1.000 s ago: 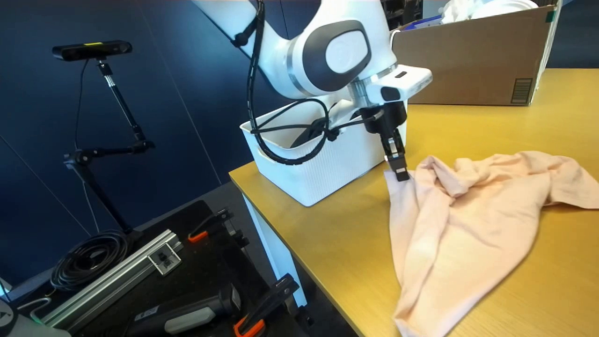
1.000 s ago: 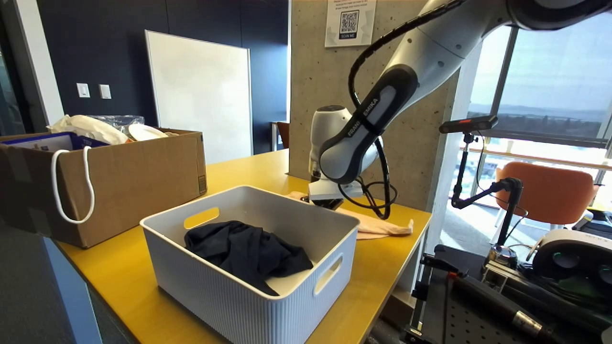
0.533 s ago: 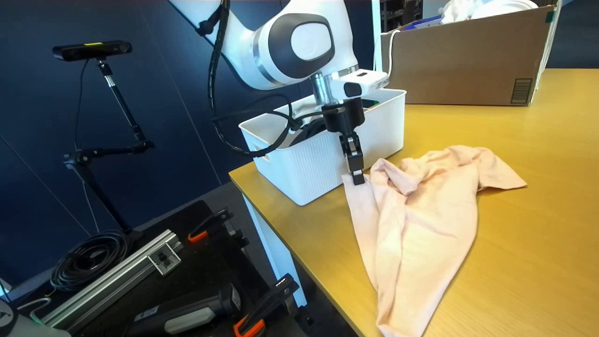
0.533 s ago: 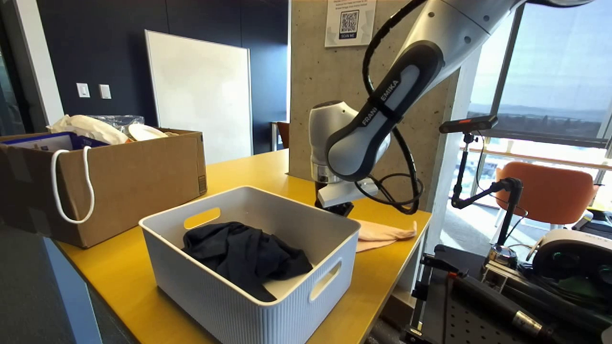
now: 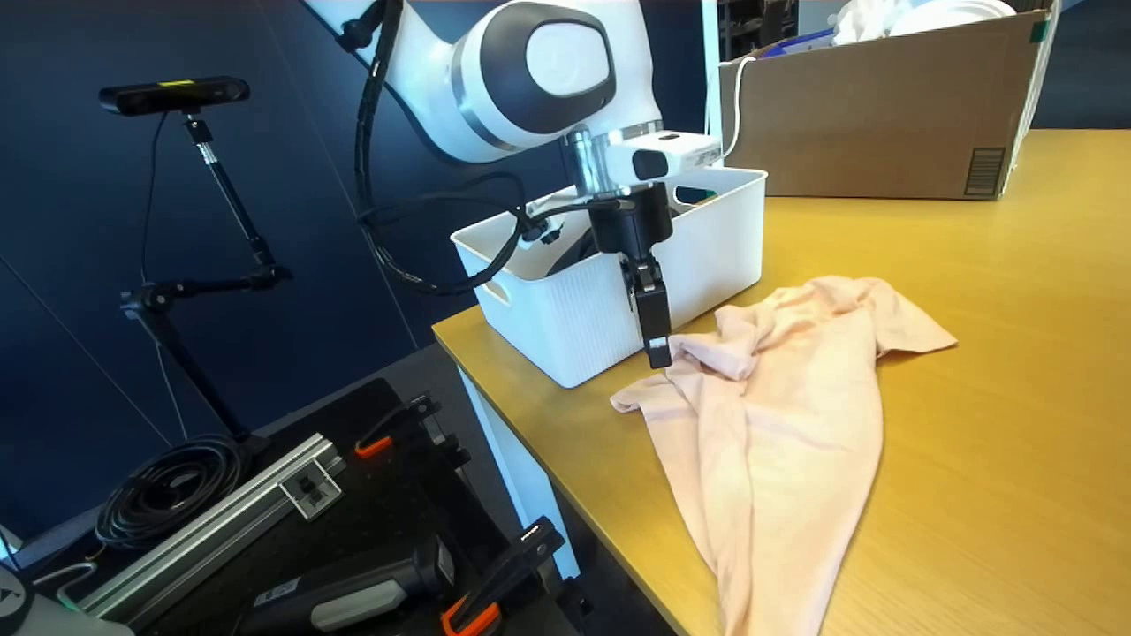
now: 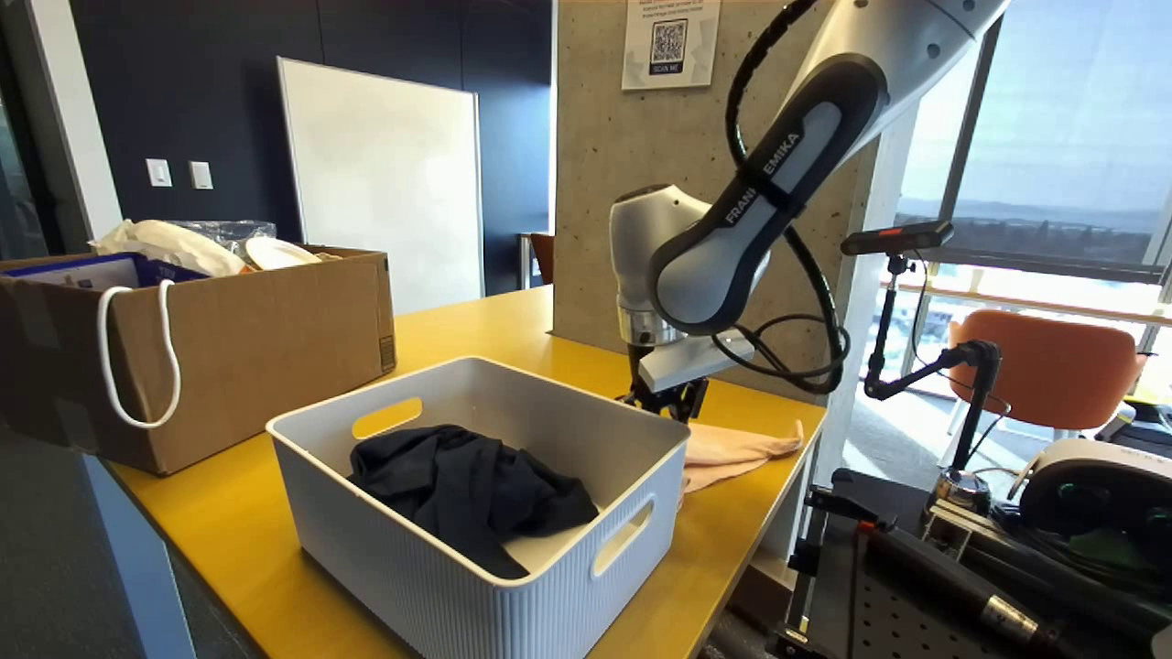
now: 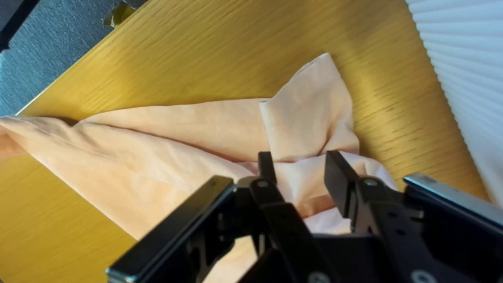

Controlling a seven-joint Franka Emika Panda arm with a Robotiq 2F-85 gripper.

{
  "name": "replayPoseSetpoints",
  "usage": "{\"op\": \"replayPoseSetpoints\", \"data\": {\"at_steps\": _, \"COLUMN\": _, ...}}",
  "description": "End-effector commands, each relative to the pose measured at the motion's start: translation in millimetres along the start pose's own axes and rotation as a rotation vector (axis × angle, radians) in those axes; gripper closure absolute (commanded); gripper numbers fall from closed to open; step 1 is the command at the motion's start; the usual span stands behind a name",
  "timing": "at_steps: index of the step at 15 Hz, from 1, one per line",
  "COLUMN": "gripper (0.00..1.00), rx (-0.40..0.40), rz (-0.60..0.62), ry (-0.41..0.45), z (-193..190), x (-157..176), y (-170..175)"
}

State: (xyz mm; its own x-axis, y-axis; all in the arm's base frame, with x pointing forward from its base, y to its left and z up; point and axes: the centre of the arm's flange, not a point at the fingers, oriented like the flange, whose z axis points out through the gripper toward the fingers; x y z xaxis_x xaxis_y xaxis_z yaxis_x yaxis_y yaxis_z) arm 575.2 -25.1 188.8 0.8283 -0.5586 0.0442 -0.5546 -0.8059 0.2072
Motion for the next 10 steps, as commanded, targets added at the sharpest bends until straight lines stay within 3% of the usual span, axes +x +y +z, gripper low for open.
{"op": "replayPoseSetpoints", "data": {"at_steps": 1, "gripper": 0.29, "rx": 0.011, "rz": 0.057, "ry": 0.018, "z": -13.0, "x": 6.8, "y": 22.7}}
{"op": "replayPoseSetpoints", "data": {"at_steps": 5, "gripper": 0.01, "rx": 0.049, "rz": 0.1, "ry": 0.045, "z": -5.5, "x": 28.2, "y": 25.0}}
{"op": "replayPoseSetpoints", "data": {"at_steps": 10, "gripper": 0.0, "rx": 0.083, "rz": 0.113, "ry": 0.094, "z": 4.7, "x": 38.0, "y": 9.8}}
